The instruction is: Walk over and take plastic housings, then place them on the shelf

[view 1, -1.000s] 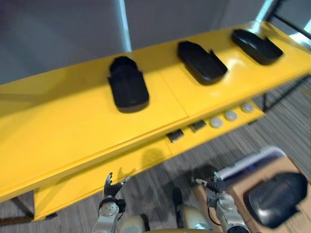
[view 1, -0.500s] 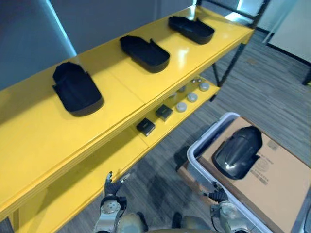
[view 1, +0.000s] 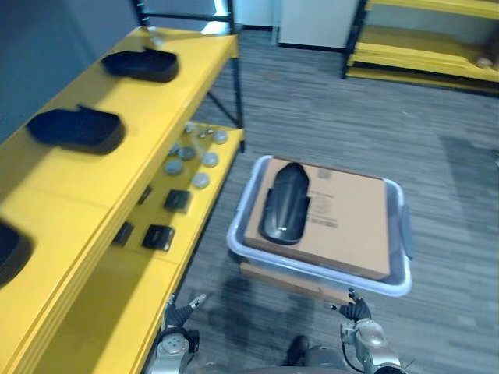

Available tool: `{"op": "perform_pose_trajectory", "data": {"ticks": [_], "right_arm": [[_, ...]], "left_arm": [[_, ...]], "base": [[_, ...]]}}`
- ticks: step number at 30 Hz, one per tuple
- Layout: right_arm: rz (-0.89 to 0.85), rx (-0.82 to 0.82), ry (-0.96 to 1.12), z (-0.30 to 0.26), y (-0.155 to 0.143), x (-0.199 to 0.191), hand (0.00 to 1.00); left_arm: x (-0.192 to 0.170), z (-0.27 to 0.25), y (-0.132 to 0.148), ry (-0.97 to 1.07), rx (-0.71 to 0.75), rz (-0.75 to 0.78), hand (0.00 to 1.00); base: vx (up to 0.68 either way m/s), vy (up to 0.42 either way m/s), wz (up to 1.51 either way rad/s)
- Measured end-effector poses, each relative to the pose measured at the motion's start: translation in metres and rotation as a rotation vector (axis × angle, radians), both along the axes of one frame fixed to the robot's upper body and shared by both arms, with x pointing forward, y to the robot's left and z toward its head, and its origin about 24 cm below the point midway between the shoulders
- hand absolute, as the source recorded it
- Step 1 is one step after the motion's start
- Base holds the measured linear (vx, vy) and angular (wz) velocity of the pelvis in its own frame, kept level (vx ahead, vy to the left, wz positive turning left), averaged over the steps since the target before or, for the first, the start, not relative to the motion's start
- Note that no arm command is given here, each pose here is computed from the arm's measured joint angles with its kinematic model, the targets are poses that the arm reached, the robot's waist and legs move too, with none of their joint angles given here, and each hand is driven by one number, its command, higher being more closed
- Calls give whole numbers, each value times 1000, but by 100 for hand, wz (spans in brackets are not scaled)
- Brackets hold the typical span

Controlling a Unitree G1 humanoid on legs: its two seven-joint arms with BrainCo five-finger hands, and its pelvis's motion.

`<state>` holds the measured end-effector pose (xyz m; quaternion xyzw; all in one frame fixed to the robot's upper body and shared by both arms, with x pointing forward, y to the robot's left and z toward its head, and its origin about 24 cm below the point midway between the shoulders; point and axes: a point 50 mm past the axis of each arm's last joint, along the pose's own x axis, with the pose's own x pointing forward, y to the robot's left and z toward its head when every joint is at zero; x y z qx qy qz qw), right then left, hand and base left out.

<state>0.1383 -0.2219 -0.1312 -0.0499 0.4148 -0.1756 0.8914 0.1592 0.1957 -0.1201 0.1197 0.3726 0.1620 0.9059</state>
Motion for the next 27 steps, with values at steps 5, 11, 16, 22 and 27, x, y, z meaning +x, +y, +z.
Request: {"op": "perform_pose_trajectory", "data": {"ticks": [5,11,16,22,27], "right_arm": [[-61,1,-14,1,-7,0,0],[-117,39,-15,-2,-2,-5,0],[-192,46,-40,0,-11,-7,0],[-312,-46,-267,39,-39,11,0],[-291,-230,-555,107,-58,29,0]], "left_arm": [[-10,-3,-5,10,-41,37,0],[-13,-4,1,20,-38,53,0],[-15,-3,11,22,-17,67,0],[-34,-4,32,35,0,179,0],[-55,-5,43,64,13,222,0]], "base": [[19,31,-65],[138,138,-16],[173,69,14],[144,33,1],[119,14,0]]}}
